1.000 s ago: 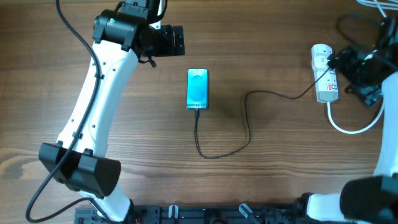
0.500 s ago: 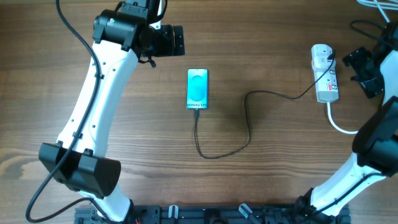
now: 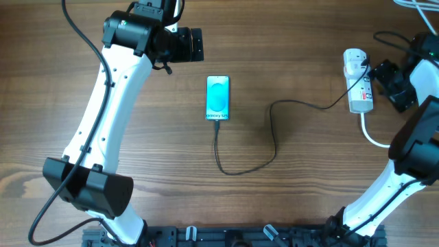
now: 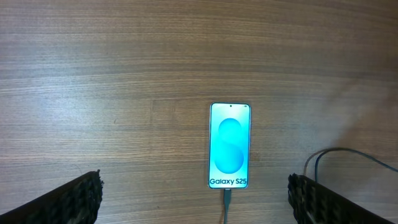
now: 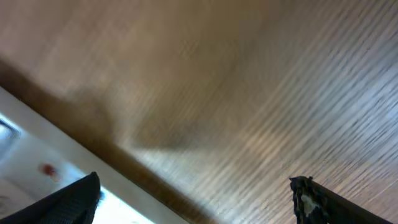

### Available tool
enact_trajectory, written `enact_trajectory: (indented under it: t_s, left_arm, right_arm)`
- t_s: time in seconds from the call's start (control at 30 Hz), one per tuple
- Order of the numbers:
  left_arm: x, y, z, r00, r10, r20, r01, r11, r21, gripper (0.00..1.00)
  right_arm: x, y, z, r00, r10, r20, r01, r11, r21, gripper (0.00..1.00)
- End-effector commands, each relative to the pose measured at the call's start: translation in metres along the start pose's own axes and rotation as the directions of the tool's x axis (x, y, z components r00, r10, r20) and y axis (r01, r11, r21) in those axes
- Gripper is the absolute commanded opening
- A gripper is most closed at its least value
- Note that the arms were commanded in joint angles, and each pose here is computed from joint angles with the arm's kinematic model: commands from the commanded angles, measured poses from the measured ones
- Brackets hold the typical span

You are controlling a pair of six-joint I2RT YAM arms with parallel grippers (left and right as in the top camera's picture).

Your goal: Plug charger to phone and switch on socket

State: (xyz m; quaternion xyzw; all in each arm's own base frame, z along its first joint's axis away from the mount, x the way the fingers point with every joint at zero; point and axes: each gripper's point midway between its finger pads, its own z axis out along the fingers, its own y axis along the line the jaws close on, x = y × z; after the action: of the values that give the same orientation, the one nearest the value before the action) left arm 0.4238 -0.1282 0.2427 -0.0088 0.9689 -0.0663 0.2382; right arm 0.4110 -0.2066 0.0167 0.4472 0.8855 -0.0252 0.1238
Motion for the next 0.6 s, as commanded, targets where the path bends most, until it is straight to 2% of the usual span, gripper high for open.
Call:
enact_trajectory:
  t_s: [0.0, 0.13, 0.43, 0.57]
  left_arm:
    - [0.000, 0.002, 0.004, 1.000, -0.001, -0.004, 0.001, 1.000, -0.015, 1.00]
    - [0.000, 0.002, 0.004, 1.000, -0.001, -0.004, 0.001, 1.000, -0.015, 1.00]
    - [0.000, 0.002, 0.004, 1.000, -0.001, -0.004, 0.001, 1.000, -0.015, 1.00]
    - [0.000, 0.002, 0.004, 1.000, -0.001, -0.004, 0.001, 1.000, -0.015, 1.00]
  right_arm:
    - [0.013, -0.003, 0.014, 0.999, -0.014, -0.043, 0.015, 1.000, 0.002, 1.00]
    - [0.017, 0.017, 0.012, 0.995, -0.068, -0.068, 0.060, 0.992, -0.113, 1.00]
    - [0.024, 0.016, 0.012, 0.992, -0.073, -0.099, 0.062, 0.992, -0.113, 1.00]
    - [0.026, 0.020, 0.011, 0.988, -0.121, -0.101, 0.106, 0.984, -0.140, 1.00]
